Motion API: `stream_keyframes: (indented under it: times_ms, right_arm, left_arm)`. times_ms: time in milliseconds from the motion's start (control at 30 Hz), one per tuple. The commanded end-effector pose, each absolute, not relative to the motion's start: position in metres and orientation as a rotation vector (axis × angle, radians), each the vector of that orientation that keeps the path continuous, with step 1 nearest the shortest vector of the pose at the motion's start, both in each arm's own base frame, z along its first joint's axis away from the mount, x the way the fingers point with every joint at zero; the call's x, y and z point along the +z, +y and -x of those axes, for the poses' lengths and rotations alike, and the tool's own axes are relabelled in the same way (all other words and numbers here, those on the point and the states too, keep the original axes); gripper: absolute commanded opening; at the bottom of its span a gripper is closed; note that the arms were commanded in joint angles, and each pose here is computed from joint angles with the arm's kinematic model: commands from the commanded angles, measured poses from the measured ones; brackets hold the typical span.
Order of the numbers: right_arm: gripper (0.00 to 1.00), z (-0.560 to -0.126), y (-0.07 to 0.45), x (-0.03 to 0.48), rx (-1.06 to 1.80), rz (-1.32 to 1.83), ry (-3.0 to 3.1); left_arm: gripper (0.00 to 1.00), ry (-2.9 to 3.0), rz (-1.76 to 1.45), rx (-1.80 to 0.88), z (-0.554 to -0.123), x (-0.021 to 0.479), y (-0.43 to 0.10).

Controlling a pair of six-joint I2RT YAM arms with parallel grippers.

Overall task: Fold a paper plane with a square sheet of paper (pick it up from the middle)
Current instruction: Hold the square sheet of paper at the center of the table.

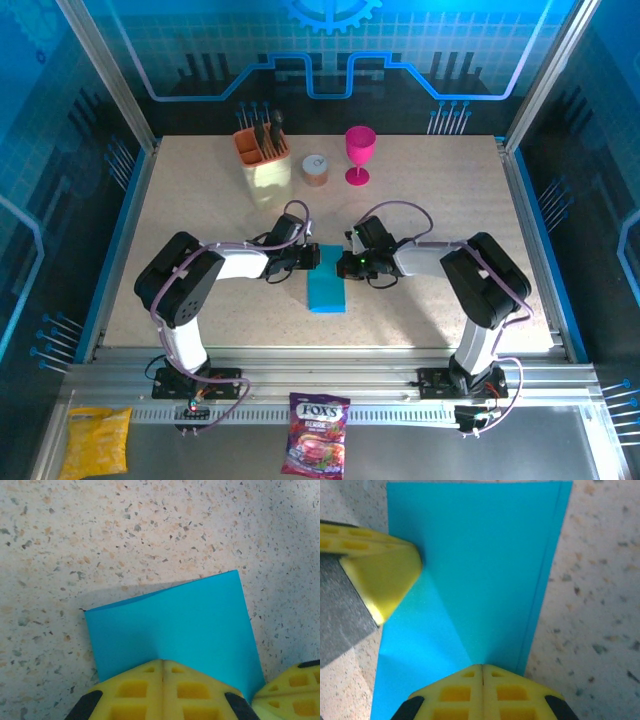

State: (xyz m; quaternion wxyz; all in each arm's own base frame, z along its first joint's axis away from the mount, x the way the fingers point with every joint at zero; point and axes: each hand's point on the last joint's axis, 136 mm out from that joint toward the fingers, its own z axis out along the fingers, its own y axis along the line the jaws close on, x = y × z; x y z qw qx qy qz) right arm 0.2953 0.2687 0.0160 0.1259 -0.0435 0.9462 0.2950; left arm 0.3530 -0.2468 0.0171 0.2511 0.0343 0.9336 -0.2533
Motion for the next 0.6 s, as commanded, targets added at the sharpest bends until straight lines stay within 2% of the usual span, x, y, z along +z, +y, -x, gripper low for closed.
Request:
stream_keyframes:
  times_ms: [0,267,567]
  right_arm:
    - [0.00,-0.285,0.266,0.031,0.847,0.132,2.779]
    - [0.00,-0.278,0.302,0.077,0.916,0.256,2.679]
    - [0.00,-0.255,0.341,0.077,0.965,0.319,2.661]
  left_arm:
    - [0.00,2.599,-0.104,-0.636,-0.343,-0.003,-0.236]
    - [0.00,2.606,-0.104,-0.639,-0.340,-0.006,-0.235]
    - [0.00,2.605,-0.108,-0.644,-0.340,-0.006,-0.236]
